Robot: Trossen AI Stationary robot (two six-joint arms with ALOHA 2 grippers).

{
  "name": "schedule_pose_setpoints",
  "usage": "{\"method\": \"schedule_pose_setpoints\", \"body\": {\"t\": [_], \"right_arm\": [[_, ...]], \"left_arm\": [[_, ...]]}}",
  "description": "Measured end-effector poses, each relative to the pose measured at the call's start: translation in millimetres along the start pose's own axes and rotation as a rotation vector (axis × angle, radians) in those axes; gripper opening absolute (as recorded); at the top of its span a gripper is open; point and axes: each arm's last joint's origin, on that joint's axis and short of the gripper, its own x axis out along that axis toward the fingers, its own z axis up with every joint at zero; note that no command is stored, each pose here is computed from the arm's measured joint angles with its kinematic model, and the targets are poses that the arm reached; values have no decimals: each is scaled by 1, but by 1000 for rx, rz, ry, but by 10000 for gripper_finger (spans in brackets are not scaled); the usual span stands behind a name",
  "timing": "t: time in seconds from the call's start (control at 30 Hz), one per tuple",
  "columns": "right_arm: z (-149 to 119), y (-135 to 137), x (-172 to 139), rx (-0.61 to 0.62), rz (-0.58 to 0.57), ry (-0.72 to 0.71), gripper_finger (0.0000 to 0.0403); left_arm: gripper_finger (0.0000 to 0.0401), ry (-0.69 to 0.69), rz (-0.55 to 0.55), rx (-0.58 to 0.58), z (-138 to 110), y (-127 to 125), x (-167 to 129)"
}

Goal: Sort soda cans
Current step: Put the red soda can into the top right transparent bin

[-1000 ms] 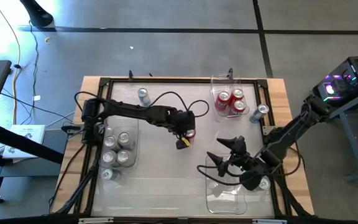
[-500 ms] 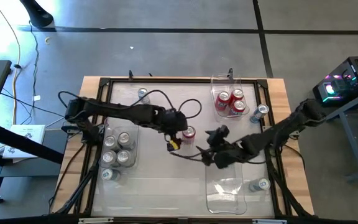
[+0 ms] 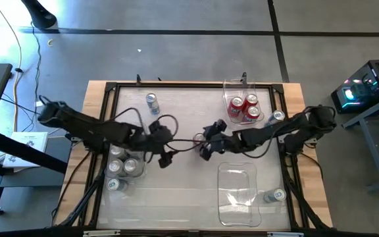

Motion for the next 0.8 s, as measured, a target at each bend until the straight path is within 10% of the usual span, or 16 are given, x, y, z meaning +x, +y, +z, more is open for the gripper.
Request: {"method": "schedule_pose_setpoints", "body": {"t": [0.4, 0.8], "right_arm": [[-10, -2, 20, 23, 77, 92, 369], [51, -19, 23, 48, 150, 344, 363]], "left_arm": [[345, -39, 56, -74, -25, 12, -1], [345, -32, 56, -73, -26, 13, 0]]}}
